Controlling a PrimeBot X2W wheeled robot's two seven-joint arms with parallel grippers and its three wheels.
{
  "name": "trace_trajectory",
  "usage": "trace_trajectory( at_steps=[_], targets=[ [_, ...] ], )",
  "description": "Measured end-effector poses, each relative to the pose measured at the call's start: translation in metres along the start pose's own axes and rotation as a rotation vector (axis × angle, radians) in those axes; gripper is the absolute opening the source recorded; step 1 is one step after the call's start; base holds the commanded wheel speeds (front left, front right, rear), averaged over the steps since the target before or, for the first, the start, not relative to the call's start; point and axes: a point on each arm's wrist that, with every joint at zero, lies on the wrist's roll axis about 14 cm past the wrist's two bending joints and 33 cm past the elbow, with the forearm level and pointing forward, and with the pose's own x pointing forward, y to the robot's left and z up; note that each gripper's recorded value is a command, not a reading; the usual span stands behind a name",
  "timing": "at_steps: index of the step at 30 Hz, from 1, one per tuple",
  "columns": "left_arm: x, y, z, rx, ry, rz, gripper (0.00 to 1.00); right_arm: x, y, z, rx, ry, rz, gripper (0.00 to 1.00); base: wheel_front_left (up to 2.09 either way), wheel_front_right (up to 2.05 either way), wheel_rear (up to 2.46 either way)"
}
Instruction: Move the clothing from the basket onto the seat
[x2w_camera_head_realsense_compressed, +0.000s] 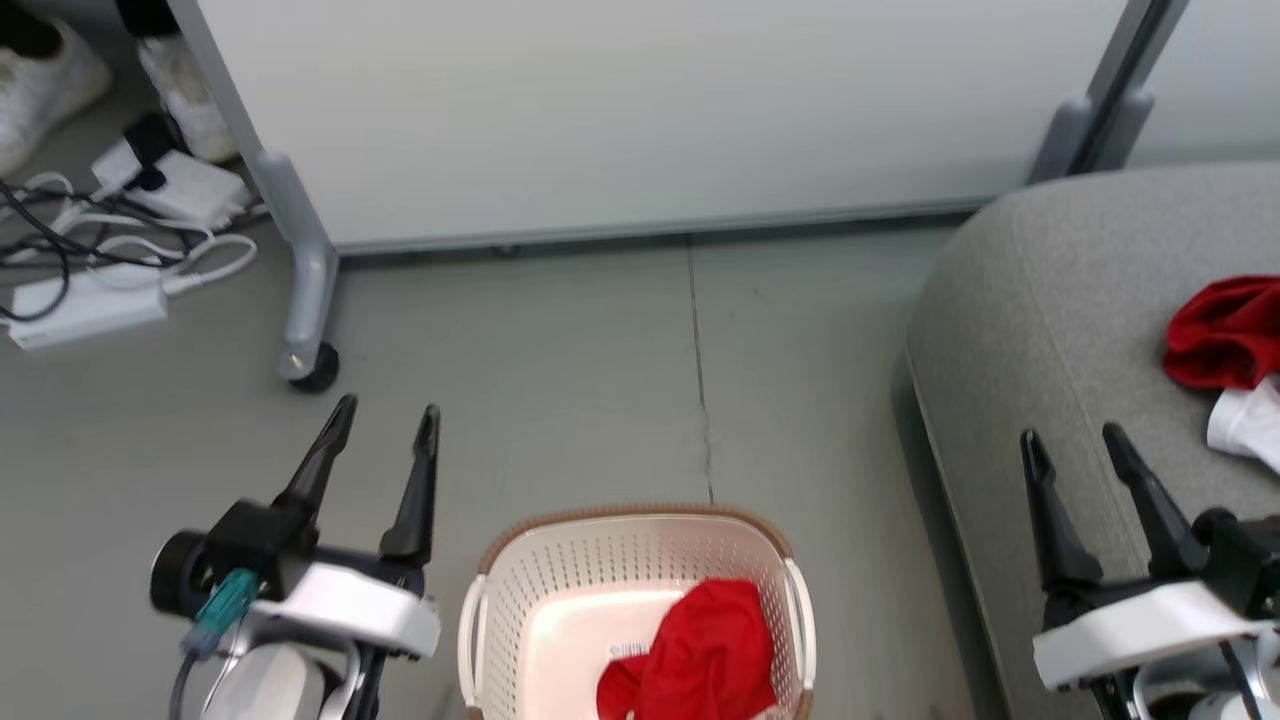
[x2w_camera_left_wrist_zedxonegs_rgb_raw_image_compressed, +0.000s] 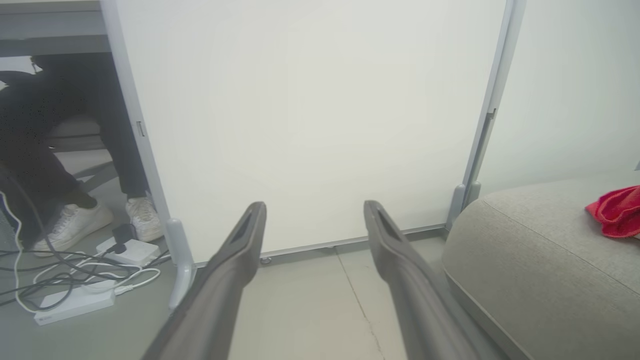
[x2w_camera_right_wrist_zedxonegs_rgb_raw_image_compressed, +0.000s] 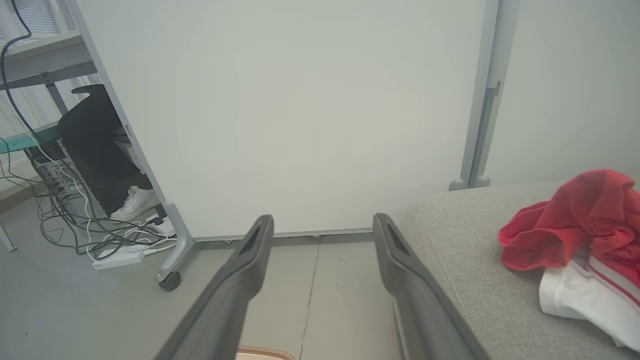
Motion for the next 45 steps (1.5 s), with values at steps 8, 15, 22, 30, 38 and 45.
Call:
trace_trajectory(
  at_steps=[8,15,22,30,38,45],
  targets=[
    [0.040,-0.055,-0.075,-0.012,0.197,-0.210,1.00,0.034,-0.009,-0.010,0.001,0.003,-0.008,1.00,0.00,0.00,0.00],
    [0.057,-0.096,-0.155,-0.007,0.389,-0.379,1.00,0.052,-0.030,-0.036,0.001,0.028,-0.052,1.00,0.00,0.00,0.00],
    [0.052,-0.120,-0.243,-0.010,0.602,-0.502,1.00,0.065,-0.047,-0.072,0.013,0.065,-0.086,1.00,0.00,0.00,0.00],
    [0.024,-0.132,-0.330,-0.002,0.841,-0.589,1.00,0.066,-0.063,-0.114,0.033,0.129,-0.123,1.00,0.00,0.00,0.00],
    [-0.016,-0.143,-0.401,0.004,1.068,-0.702,1.00,0.054,-0.084,-0.153,0.025,0.221,-0.180,1.00,0.00,0.00,0.00],
    [-0.041,-0.148,-0.438,0.020,1.215,-0.786,1.00,0.044,-0.096,-0.173,0.017,0.283,-0.216,1.00,0.00,0.00,0.00]
  ],
)
